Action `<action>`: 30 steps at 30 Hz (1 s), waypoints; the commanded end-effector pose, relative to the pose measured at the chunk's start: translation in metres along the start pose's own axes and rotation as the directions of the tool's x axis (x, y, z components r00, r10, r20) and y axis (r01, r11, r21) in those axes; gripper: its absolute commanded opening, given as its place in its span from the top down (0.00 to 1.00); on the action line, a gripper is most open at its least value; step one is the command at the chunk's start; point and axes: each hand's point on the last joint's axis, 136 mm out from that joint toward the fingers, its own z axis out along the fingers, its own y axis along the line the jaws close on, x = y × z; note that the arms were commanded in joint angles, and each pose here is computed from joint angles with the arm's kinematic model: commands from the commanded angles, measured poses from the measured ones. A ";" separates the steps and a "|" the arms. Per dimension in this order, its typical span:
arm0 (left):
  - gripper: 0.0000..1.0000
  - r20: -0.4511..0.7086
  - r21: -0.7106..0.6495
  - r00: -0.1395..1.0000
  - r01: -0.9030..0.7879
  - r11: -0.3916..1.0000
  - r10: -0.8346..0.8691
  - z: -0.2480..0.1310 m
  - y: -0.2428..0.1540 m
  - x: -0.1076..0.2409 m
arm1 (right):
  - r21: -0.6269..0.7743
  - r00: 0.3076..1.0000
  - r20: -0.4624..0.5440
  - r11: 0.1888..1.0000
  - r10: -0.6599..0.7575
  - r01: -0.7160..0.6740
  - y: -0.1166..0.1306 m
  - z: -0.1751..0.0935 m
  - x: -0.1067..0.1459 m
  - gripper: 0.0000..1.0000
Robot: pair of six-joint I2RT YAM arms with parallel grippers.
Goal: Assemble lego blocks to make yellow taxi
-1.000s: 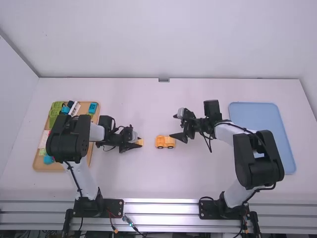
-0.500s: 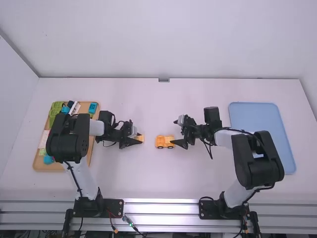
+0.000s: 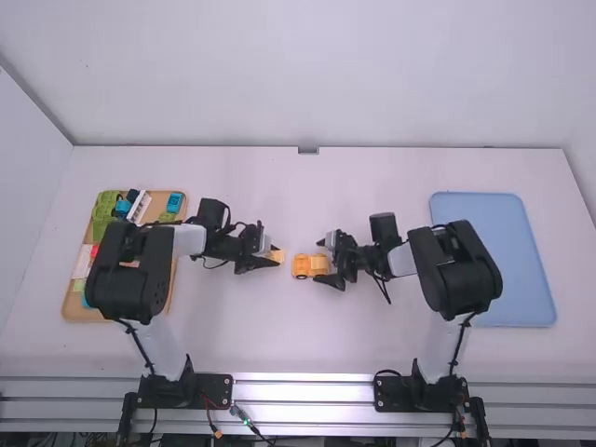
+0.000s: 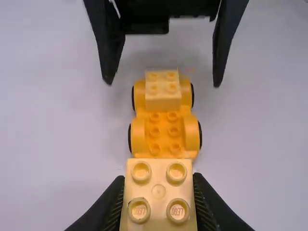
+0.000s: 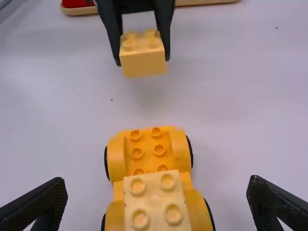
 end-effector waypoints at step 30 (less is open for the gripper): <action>0.98 -0.050 -0.053 0.996 0.069 0.996 -0.072 0.055 -0.003 -0.023 | -0.016 1.000 -0.008 0.999 -0.031 0.030 0.003 0.017 0.031 0.41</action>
